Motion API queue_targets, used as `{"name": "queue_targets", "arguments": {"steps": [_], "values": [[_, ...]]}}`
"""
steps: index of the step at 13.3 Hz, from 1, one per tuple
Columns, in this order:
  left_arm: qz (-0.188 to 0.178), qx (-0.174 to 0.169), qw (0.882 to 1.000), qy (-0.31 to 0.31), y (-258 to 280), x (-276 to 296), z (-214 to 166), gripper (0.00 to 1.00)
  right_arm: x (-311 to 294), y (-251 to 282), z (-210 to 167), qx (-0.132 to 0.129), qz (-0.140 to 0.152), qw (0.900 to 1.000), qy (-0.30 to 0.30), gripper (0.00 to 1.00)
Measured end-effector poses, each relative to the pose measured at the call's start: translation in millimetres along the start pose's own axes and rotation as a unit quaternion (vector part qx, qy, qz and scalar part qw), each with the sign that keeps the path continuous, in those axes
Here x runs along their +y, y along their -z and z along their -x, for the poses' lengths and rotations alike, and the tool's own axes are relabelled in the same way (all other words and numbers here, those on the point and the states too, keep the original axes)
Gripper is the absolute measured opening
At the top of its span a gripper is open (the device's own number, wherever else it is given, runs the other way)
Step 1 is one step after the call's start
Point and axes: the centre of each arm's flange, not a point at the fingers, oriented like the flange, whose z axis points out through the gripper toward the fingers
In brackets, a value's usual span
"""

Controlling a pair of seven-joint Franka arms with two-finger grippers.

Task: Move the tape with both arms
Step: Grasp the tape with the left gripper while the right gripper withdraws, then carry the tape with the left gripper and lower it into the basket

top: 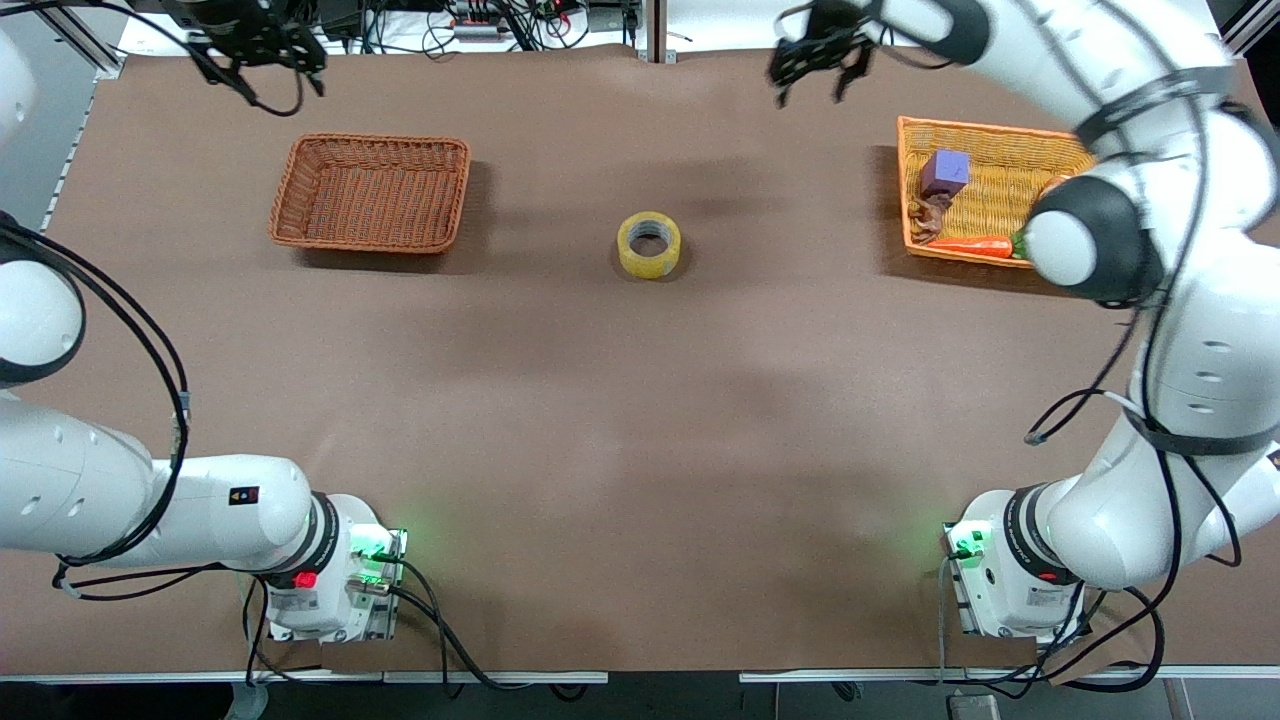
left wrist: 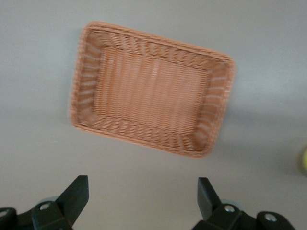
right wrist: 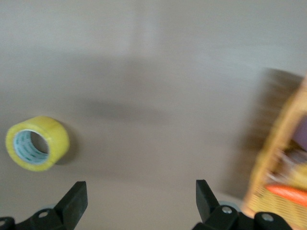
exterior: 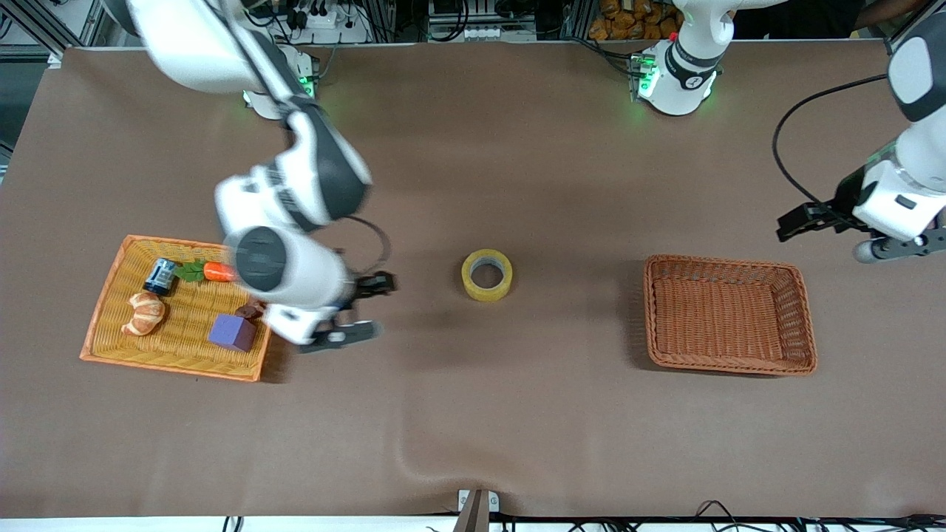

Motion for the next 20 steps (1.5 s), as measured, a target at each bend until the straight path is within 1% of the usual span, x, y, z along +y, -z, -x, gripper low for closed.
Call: {"name": "queue_targets", "arguments": {"steps": [2,4,6,7,8,9,11,13,15,16,17,20], "values": [[0.012,0.001,1.000,0.024,-9,70,12,1.00,58,42,26,-0.014,0.000,0.999,-0.036,1.00],[0.034,0.006,0.998,0.046,-37,152,23,1.00,105,80,54,-0.004,0.003,0.998,-0.070,1.00],[0.072,0.004,0.996,0.055,-95,234,37,1.00,157,112,90,0.011,-0.001,0.996,-0.089,1.00],[0.087,-0.004,0.995,0.053,-129,269,46,1.00,177,125,111,0.018,-0.001,0.995,-0.095,1.00],[0.092,-0.014,0.995,0.047,-164,302,57,1.00,194,134,131,0.022,0.004,0.994,-0.102,1.00],[0.085,-0.021,0.995,0.039,-196,330,69,1.00,208,140,148,0.026,0.008,0.994,-0.107,1.00],[0.062,-0.026,0.997,0.035,-248,373,84,1.00,232,149,172,0.031,0.007,0.994,-0.109,1.00],[0.041,-0.023,0.999,0.028,-291,390,90,1.00,246,150,193,0.039,0.005,0.992,-0.117,1.00],[0.037,-0.028,0.999,0.026,-325,390,89,1.00,248,148,207,0.041,0.006,0.992,-0.120,1.00],[0.043,-0.030,0.998,0.031,-334,393,90,1.00,248,150,210,0.043,0.008,0.992,-0.121,1.00],[0.048,-0.030,0.998,0.039,-342,397,94,0.93,253,155,213,0.047,0.010,0.991,-0.126,1.00],[0.043,-0.028,0.997,0.051,-355,405,103,0.56,278,176,225,0.054,0.011,0.987,-0.148,1.00]]}}
